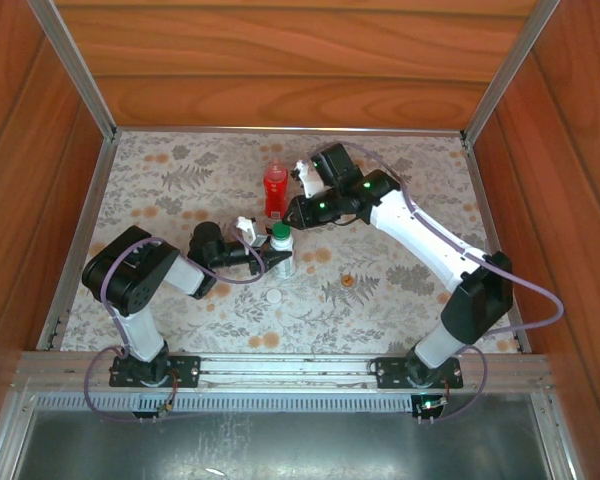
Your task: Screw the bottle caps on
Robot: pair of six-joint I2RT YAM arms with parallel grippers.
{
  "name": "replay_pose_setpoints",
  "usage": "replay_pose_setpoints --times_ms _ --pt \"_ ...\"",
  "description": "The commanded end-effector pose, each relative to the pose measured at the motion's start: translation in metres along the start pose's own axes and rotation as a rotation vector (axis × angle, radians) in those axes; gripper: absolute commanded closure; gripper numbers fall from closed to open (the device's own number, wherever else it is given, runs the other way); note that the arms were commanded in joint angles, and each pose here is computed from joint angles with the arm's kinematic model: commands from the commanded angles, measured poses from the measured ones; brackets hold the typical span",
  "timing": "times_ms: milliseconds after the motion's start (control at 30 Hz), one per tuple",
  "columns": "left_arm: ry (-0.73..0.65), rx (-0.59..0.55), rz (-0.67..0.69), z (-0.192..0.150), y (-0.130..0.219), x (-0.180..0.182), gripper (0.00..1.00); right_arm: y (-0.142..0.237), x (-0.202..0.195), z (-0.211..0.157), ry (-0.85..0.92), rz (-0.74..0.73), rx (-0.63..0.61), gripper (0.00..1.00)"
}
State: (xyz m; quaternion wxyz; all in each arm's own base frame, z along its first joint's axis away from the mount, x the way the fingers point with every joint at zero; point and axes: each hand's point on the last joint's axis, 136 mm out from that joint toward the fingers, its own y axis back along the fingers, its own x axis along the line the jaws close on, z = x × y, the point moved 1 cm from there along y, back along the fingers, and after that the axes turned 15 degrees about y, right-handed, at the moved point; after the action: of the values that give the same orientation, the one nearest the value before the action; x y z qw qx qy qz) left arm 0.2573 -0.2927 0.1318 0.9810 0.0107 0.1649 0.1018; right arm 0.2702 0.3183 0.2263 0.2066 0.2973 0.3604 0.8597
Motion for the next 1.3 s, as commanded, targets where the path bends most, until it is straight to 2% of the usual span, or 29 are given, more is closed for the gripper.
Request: replay_pose_setpoints --times_ms 0,300,367,467,600,700,933,1067,1167,1267 --pt "0.023 0.009 -0.015 0.000 0.000 -0.001 0.46 -0.001 0.006 -0.001 0.007 0.055 0.015 0.77" --pt "0.030 0.009 -0.012 0.001 -0.001 0.000 0.45 0.008 0.032 -0.034 -0.019 0.204 0.048 0.90" --pt "0.029 0.008 -0.012 0.001 -0.001 0.000 0.45 0.011 0.038 -0.037 -0.019 0.243 0.048 0.90" --pt "0.028 0.007 -0.014 0.002 -0.001 0.000 0.45 0.017 0.036 -0.033 -0.001 0.207 0.025 0.90" --pt "0.031 0.011 -0.017 0.001 -0.001 -0.001 0.45 0.023 0.017 -0.014 0.016 0.092 -0.030 0.82" --pt "0.030 0.010 -0.019 0.001 -0.001 -0.001 0.46 0.022 0.007 -0.002 0.026 0.058 -0.053 0.69" --pt "0.031 0.011 -0.020 0.001 -0.001 -0.001 0.45 0.002 0.004 0.006 0.018 0.123 -0.004 0.70" --pt "0.029 0.011 -0.021 0.002 0.000 -0.002 0.45 0.001 0.008 -0.001 0.033 0.141 0.028 0.59" --pt "0.030 0.011 -0.023 0.002 -0.001 -0.002 0.45 -0.003 0.006 -0.008 0.032 0.138 0.049 0.64" --pt "0.031 0.013 -0.023 0.002 -0.001 -0.002 0.46 -0.005 0.005 -0.014 0.026 0.134 0.066 0.74"
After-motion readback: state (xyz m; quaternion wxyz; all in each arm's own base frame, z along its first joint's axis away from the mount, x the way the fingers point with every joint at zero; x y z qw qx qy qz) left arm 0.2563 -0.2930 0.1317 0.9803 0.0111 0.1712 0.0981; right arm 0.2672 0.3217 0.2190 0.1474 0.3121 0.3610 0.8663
